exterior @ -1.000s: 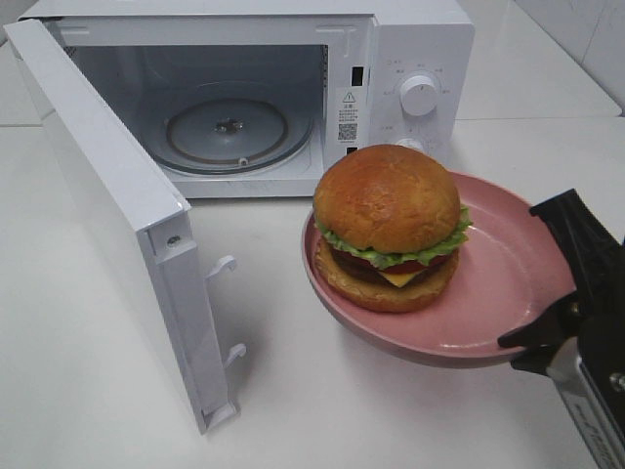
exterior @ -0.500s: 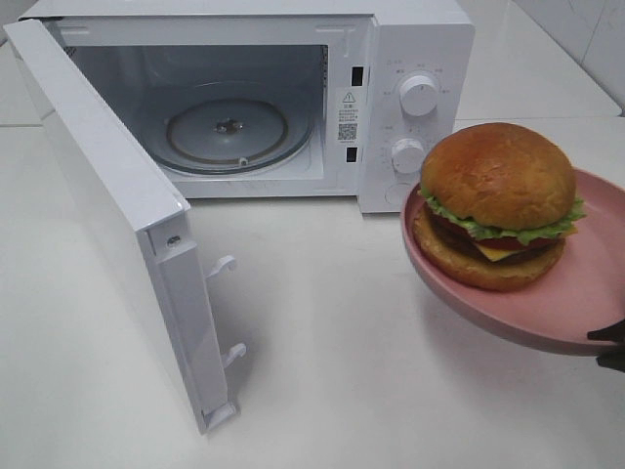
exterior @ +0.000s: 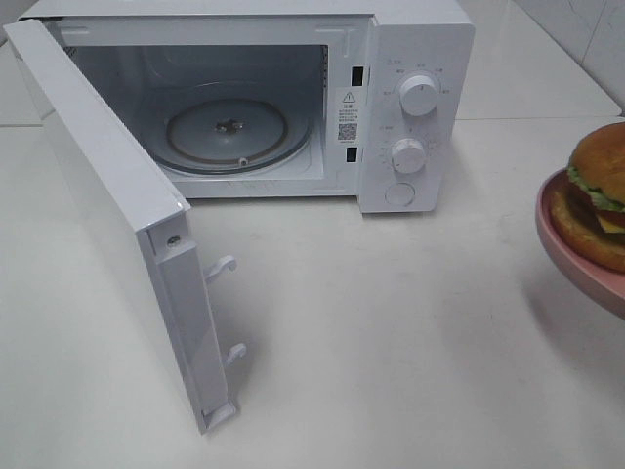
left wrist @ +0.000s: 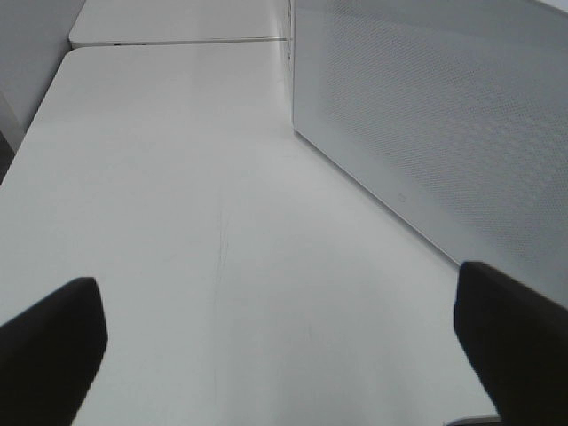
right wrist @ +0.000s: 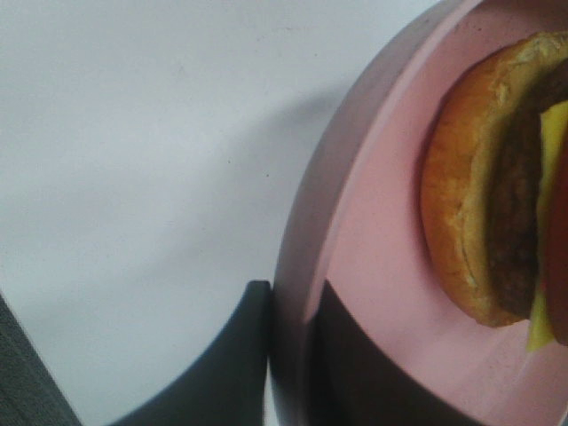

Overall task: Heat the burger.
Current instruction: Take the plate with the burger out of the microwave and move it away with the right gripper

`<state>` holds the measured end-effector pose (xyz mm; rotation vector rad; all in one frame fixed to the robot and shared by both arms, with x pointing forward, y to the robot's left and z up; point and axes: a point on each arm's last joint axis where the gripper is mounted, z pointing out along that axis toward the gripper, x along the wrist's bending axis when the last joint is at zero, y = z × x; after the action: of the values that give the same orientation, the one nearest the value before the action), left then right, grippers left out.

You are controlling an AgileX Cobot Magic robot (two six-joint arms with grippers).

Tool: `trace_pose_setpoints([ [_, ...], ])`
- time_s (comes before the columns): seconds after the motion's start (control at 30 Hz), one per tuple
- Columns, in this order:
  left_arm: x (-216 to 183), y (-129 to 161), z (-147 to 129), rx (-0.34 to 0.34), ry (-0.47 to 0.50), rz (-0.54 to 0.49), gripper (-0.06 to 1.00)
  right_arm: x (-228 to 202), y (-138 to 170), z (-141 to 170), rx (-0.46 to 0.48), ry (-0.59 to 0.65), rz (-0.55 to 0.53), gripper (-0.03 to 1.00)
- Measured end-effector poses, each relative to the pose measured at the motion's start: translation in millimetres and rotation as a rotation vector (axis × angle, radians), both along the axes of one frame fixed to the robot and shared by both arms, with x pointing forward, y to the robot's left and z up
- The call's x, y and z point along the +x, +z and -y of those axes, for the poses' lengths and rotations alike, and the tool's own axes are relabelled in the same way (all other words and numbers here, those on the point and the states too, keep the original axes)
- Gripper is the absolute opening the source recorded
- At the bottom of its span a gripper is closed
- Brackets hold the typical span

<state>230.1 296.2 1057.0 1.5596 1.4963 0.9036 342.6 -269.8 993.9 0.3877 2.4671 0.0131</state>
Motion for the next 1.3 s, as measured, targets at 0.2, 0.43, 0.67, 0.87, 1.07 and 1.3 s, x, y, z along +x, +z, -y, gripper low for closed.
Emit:
trace_pose_setpoints([
  [0.2,0,0,0,0.000,0.000,0.000,0.99,0,-3,5,0.038,-0.131,0.022,0.09],
  [0.43,0,0,0,0.000,0.000,0.000,0.99,10,-9,7,0.051,-0.360,0.044,0.09],
  [0.67,0,0,0,0.000,0.000,0.000,0.99,21,-20,2,0.071,-0.525,0.044,0.09],
  [0.87,0,0,0,0.000,0.000,0.000,0.99,35,-28,-8,0.092,-0.634,0.036,0.09],
  [1.07,0,0,0,0.000,0.000,0.000,0.99,55,-39,-21,0.078,-0.729,0.030,0.09],
  [1.3,0,0,0,0.000,0.000,0.000,0.99,71,-57,-32,0.106,-0.895,0.051,0.09],
])
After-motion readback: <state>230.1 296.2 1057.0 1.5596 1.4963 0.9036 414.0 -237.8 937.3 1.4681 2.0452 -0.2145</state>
